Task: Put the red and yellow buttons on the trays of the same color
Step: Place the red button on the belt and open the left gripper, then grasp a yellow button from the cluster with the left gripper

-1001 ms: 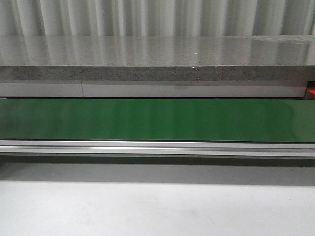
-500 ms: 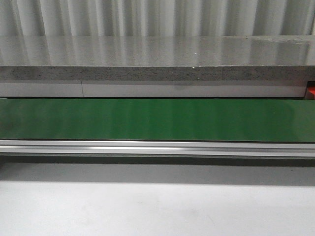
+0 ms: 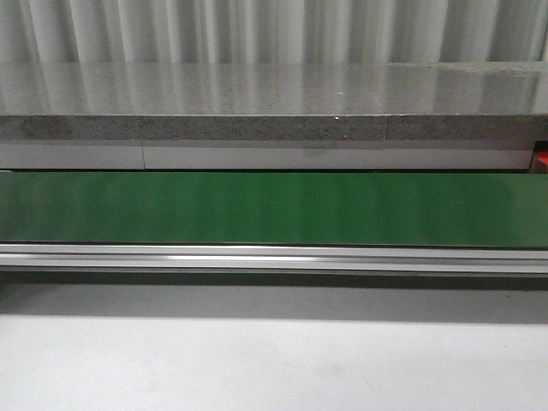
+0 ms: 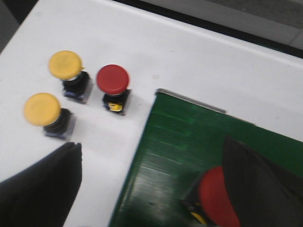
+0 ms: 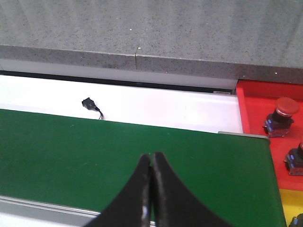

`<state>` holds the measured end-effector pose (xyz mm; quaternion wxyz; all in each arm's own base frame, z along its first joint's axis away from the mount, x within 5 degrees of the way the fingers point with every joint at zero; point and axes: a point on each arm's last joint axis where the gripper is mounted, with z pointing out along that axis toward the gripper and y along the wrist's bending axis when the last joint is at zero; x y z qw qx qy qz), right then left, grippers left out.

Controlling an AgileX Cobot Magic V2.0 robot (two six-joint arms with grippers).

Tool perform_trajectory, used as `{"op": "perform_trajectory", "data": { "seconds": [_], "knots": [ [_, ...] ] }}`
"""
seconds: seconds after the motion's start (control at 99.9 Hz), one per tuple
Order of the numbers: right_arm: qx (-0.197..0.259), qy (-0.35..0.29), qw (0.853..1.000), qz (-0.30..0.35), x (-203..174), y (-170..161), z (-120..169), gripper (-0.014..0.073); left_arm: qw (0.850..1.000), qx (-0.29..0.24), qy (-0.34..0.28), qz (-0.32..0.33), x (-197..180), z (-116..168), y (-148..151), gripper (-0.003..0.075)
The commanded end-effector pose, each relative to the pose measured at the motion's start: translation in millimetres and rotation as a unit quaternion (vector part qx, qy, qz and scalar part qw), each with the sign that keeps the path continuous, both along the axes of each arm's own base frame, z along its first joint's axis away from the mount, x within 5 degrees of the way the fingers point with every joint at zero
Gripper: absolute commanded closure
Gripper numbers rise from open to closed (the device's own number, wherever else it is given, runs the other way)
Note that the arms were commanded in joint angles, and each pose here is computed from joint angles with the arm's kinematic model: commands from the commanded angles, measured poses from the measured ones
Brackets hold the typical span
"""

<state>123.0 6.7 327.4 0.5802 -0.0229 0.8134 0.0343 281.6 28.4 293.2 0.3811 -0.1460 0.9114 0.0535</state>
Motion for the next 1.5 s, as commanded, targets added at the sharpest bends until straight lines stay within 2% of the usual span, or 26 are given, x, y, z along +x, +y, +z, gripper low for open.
{"op": "perform_trajectory", "data": {
  "seconds": [0.0,0.15,0.32,0.631,0.801,1.011,1.061,1.111,1.301,1.331,1.491],
  "knots": [
    [-0.003,-0.048,0.999,-0.008,1,-2,15,0.0662,0.999,0.010,-0.018,0.028,3,8,20,0.0136],
    [-0.003,-0.048,0.999,-0.008,1,-2,15,0.0662,0.997,0.006,0.017,0.077,9,-13,51,0.0136],
    [-0.003,-0.048,0.999,-0.008,1,-2,15,0.0662,0.995,-0.001,0.035,0.097,21,-38,71,0.0136],
    [-0.003,-0.048,0.999,-0.008,1,-2,15,0.0662,0.994,-0.007,0.036,0.106,52,-64,94,0.0136],
    [-0.003,-0.048,0.999,-0.008,1,-2,15,0.0662,0.994,0.016,0.047,0.095,75,-70,104,0.0136],
    [-0.003,-0.048,0.999,-0.008,1,-2,15,0.0662,0.993,0.015,0.066,0.099,92,-83,111,0.0145],
    [-0.003,-0.048,0.999,-0.008,1,-2,15,0.0662,0.992,0.016,0.069,0.101,93,-83,112,0.0182],
    [-0.003,-0.048,0.999,-0.008,1,-2,15,0.0662,0.992,0.015,0.074,0.103,92,-84,112,0.0251],
    [-0.003,-0.048,0.999,-0.008,1,-2,15,0.0662,0.987,0.015,0.107,0.117,84,-82,112,0.0699],
    [-0.003,-0.048,0.999,-0.008,1,-2,15,0.0662,0.987,0.016,0.107,0.119,82,-78,111,0.0741],
    [-0.003,-0.048,0.999,-0.008,1,-2,15,0.0662,0.991,0.029,0.068,0.110,72,-37,98,0.0741]
  ]
}}
